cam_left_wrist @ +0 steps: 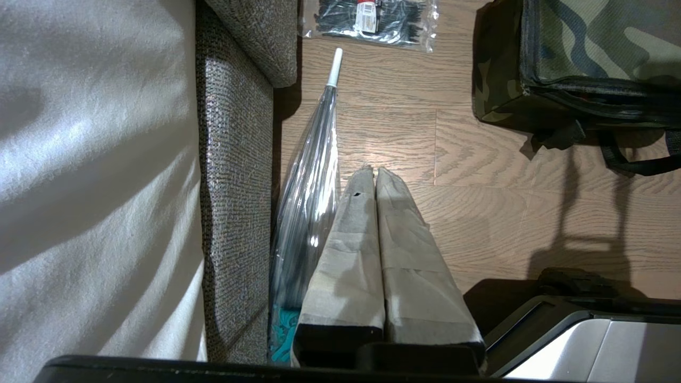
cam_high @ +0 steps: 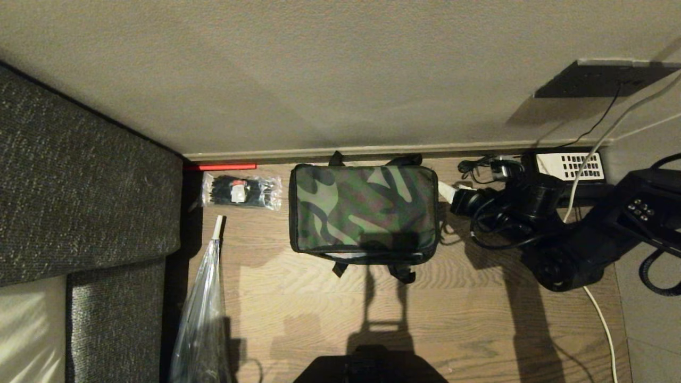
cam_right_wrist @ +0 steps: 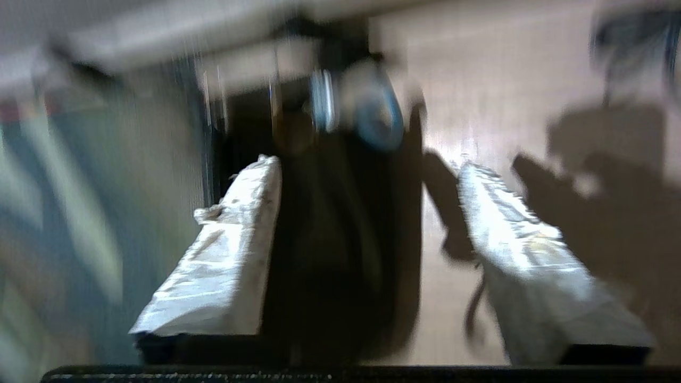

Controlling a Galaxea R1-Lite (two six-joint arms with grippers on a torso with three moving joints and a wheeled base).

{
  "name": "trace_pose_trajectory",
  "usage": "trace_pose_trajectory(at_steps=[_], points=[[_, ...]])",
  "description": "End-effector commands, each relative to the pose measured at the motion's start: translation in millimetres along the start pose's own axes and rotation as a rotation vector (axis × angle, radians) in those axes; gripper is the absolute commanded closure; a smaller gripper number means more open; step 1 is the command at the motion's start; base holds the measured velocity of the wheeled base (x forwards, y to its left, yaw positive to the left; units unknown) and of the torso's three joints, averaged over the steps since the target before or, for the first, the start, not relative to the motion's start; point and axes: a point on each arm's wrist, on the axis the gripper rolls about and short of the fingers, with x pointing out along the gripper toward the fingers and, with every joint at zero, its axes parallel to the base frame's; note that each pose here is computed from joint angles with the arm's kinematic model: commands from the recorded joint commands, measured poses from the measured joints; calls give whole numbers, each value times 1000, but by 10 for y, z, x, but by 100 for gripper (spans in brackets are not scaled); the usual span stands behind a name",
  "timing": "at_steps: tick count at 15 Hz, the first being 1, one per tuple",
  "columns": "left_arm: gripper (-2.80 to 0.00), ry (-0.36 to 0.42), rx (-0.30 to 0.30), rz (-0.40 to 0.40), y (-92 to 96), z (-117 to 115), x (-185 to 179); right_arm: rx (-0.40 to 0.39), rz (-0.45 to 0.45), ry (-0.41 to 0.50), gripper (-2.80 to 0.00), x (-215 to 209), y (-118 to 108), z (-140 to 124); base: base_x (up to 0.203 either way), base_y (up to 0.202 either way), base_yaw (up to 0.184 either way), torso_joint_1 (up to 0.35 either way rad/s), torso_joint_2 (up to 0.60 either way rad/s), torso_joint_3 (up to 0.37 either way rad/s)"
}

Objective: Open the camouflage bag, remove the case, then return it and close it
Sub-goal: Open the top of the storage box

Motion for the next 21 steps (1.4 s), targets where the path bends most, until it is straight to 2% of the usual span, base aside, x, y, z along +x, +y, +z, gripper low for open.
trace_pose_trajectory(at_steps=[1, 3, 4, 6, 10, 11, 13, 18, 21], points=[[0, 1, -1, 0, 0, -9, 1, 14, 16, 43, -280, -294, 35, 100, 0, 0, 0, 0, 0, 0], [0, 1, -1, 0, 0, -9, 1, 55, 4, 119, -280, -424, 50, 116, 0, 0, 0, 0, 0, 0], [0, 1, -1, 0, 0, -9, 1, 122, -10, 169, -280, -468, 62, 87, 0, 0, 0, 0, 0, 0], [0, 1, -1, 0, 0, -9, 1, 233, 6, 237, -280, -485, 230, 31, 0, 0, 0, 0, 0, 0], [0, 1, -1, 0, 0, -9, 1, 316, 24, 282, -280, -493, 385, 9, 0, 0, 0, 0, 0, 0], [0, 1, -1, 0, 0, -9, 1, 361, 36, 318, -280, -484, 486, -36, 0, 0, 0, 0, 0, 0], [0, 1, -1, 0, 0, -9, 1, 365, 60, 337, -280, -436, 599, -72, 0, 0, 0, 0, 0, 0], [0, 1, -1, 0, 0, -9, 1, 393, 80, 337, -280, -257, 673, -144, 0, 0, 0, 0, 0, 0], [0, 1, -1, 0, 0, -9, 1, 422, 83, 322, -280, -230, 695, -86, 0, 0, 0, 0, 0, 0]])
